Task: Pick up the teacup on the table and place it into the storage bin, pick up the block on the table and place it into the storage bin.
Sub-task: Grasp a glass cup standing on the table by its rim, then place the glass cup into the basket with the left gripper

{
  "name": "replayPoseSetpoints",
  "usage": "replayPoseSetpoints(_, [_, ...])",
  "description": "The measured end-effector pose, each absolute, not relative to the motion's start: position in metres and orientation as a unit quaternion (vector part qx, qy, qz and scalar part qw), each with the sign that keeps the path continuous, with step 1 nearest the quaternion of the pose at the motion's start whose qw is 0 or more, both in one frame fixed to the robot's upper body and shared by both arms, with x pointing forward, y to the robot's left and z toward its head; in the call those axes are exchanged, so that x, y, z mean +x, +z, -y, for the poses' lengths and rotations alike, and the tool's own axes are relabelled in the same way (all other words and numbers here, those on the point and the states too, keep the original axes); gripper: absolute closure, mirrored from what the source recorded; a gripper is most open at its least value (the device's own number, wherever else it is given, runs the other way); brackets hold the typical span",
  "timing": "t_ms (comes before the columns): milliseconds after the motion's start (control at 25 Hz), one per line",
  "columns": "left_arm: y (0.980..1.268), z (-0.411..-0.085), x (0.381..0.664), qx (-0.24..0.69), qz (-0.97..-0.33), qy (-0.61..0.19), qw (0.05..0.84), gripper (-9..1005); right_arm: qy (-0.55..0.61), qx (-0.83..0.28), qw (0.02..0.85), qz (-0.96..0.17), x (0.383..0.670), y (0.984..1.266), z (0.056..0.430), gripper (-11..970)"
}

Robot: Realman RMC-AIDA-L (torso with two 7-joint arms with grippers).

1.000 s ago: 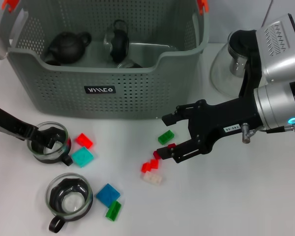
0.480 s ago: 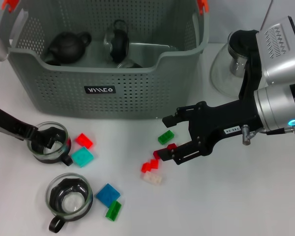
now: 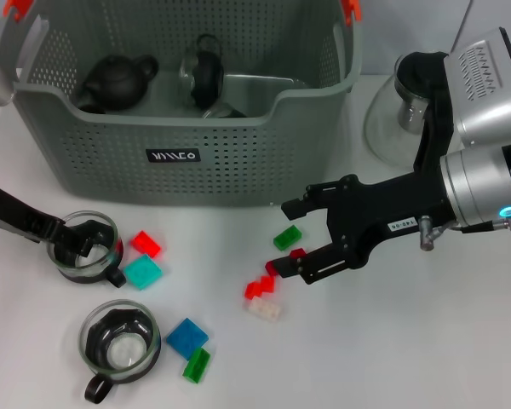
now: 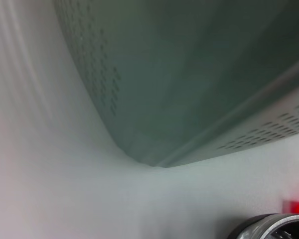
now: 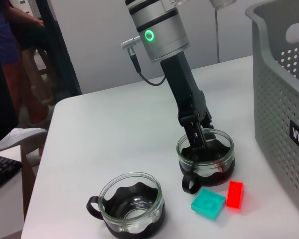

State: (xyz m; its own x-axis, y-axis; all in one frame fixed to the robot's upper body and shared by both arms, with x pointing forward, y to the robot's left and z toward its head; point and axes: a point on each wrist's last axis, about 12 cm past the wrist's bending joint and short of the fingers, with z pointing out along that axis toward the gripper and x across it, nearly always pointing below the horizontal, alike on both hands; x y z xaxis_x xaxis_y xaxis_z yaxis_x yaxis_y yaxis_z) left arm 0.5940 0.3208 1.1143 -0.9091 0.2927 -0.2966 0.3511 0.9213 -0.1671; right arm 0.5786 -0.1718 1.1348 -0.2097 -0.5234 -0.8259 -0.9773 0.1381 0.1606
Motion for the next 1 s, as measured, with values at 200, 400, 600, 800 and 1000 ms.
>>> replayPoseSetpoints(200, [1.1144,-0.3207,0.5941,0.165,-0.971,-0.109,0.134,161,0.363,-0.546,0.312,-0.687,0.5790,1.1348,0.1718,43])
replayPoseSetpoints(400, [1.1149,-0.3202,0.5940,0.167,-0.971,-0.108,0.131,178,0.363,-0.546,0.312,-0.687,0.5790,1.1348,0.1718,43])
replayPoseSetpoints(600, [1.1151,-0.3203,0.5945,0.167,-0.971,-0.106,0.132,336,0.363,-0.546,0.313,-0.687,0.5790,1.1349,0.1718,43])
replayPoseSetpoints(800, [1.1155,-0.3202,0.5952,0.167,-0.971,-0.106,0.133,567,0.363,-0.546,0.313,-0.687,0.5792,1.1349,0.1720,43])
replayPoseSetpoints(1000, [1.1164,-0.3212,0.5955,0.166,-0.971,-0.105,0.135,768,0.363,-0.545,0.314,-0.688,0.5792,1.1348,0.1722,43])
